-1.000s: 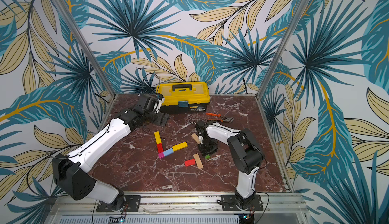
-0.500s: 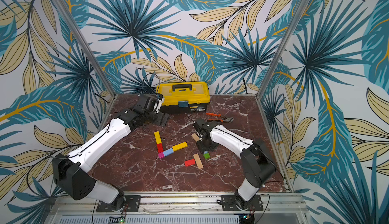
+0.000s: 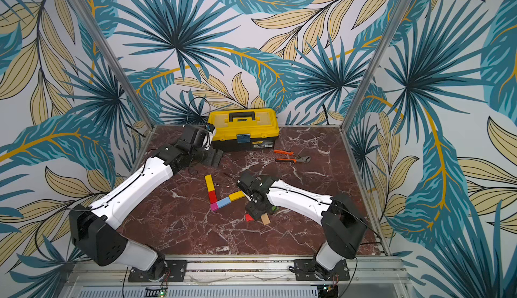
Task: Assemble the letter v with building blocks
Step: Pick up the building block from the center of the board.
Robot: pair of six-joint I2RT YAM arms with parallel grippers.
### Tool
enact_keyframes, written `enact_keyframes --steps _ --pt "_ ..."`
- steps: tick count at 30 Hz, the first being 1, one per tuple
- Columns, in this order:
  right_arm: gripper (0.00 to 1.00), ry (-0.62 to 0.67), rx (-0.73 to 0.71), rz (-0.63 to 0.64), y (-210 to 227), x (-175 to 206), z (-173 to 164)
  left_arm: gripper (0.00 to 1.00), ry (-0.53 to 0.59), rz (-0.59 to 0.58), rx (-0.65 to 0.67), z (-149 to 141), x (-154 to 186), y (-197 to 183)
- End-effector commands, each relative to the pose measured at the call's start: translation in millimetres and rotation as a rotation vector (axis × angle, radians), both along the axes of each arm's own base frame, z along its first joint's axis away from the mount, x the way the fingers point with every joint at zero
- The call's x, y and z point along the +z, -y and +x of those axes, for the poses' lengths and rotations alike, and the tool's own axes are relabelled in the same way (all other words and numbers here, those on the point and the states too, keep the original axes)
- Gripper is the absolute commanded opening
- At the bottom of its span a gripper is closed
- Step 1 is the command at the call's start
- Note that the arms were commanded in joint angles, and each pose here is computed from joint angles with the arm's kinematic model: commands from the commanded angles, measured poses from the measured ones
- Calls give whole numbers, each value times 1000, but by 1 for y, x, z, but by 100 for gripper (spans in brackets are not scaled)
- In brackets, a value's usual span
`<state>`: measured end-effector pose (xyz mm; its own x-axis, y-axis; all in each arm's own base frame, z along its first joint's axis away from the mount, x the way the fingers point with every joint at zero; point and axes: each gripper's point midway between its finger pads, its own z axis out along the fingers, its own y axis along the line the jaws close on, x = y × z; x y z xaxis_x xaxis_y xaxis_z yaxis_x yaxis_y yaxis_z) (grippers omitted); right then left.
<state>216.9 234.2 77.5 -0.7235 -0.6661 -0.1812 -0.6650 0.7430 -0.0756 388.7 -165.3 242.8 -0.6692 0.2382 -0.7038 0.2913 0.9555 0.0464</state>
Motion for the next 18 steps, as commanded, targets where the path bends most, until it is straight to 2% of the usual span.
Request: enact_keyframes --steps 1,7,18 --pt "68 -33 51 1 -9 -17 -6 99 33 -20 63 3 10 -16" --pt "68 -60 76 -23 -16 -30 -4 99 30 -40 112 5 11 -30" --pt "68 -73 110 -61 -21 -42 1 99 32 -45 110 3 12 -32"
